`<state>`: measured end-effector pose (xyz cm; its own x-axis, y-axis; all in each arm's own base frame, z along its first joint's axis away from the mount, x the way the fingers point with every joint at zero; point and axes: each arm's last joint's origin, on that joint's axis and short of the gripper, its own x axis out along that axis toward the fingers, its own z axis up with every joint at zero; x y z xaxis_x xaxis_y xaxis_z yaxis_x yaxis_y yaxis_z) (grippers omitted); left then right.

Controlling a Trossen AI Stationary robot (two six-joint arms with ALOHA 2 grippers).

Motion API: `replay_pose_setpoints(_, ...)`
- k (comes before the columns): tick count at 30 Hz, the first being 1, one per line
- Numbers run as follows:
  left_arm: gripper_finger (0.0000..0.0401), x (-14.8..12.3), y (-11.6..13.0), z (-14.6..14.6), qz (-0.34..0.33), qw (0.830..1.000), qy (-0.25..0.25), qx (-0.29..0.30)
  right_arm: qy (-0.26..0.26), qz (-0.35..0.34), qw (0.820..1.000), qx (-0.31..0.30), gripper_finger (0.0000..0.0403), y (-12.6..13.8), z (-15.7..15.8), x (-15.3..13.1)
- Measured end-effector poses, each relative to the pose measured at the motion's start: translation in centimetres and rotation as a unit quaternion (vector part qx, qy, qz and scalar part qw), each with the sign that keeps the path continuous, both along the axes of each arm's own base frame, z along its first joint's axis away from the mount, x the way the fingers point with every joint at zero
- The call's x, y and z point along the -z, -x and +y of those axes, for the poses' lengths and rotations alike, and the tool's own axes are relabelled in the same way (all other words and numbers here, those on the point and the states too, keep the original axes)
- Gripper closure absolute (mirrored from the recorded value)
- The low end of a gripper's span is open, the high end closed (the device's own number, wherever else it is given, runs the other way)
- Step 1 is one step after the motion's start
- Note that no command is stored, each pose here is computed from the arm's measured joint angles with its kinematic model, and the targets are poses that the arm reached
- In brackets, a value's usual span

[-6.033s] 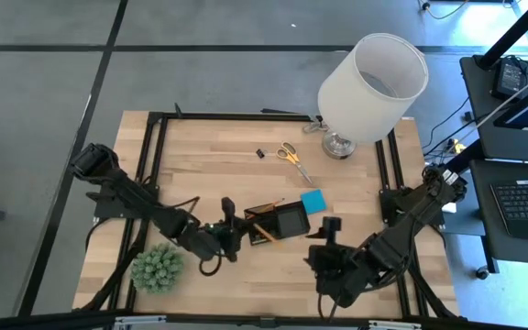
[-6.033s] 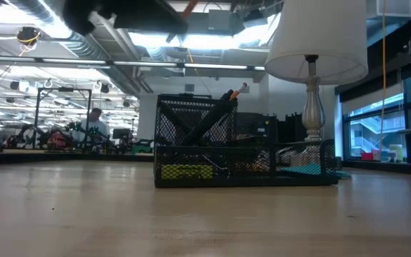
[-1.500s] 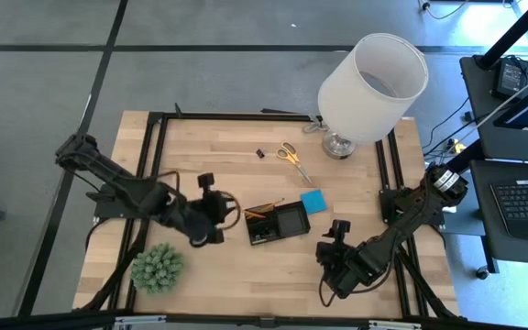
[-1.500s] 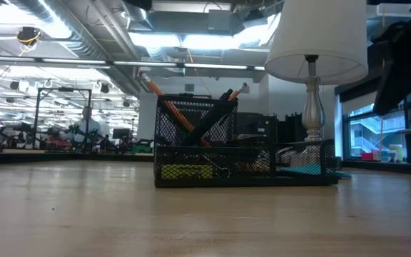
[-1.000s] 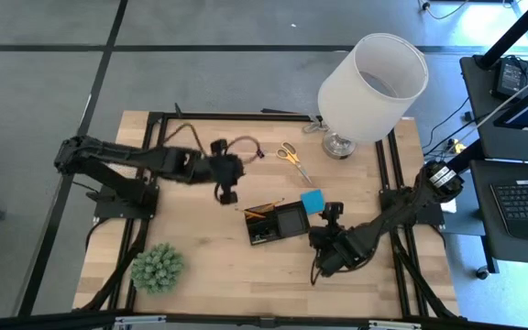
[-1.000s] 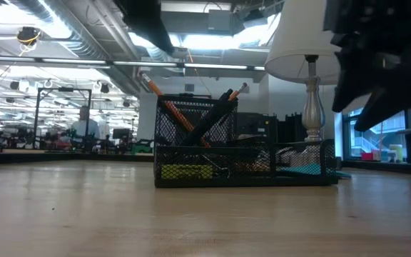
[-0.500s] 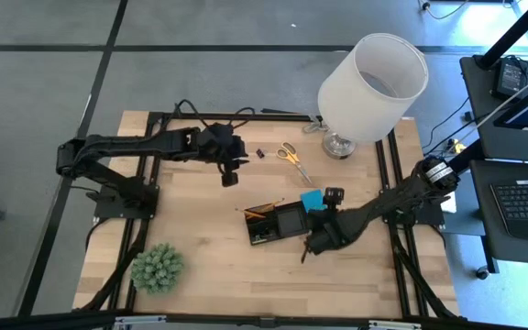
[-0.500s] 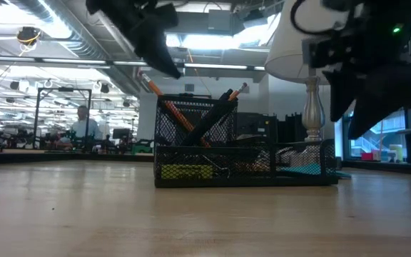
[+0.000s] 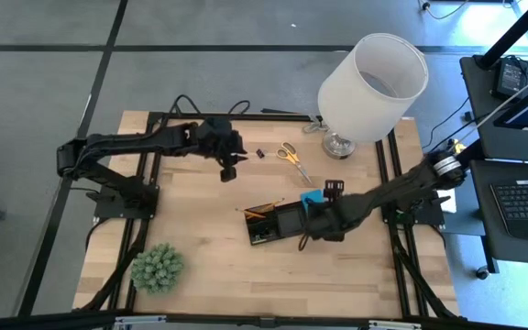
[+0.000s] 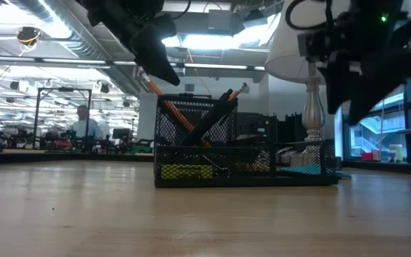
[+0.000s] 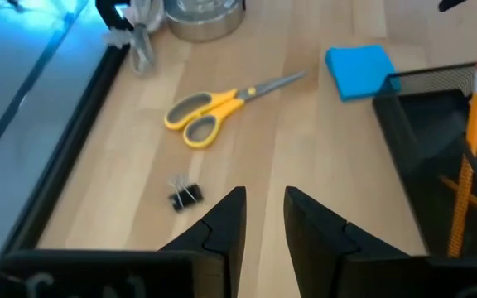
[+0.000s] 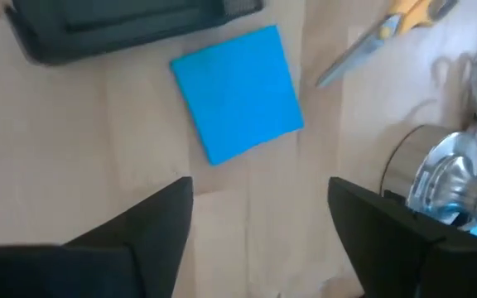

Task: Pick and place office supplies into organizer
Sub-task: Put the black binder clip into the desk organizer

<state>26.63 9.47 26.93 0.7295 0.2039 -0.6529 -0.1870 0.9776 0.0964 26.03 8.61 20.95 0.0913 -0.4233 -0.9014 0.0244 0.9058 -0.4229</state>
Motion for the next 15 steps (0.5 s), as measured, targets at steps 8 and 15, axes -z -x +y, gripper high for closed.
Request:
replay_pose_setpoints(8,0.0326,-0.2,0.3,1.2,-0.013,1.0,-0.006,0.004,-0.052,-0.156,0.986,-0.039,0.0122,3.5,-4.0,-0.6)
replay_pose_setpoints(15,0.0327,0.1,0.2,3.5,-0.027,0.999,-0.039,-0.01,-0.057,-0.324,0.944,-0.032,0.0122,5.8,-6.8,-0.1)
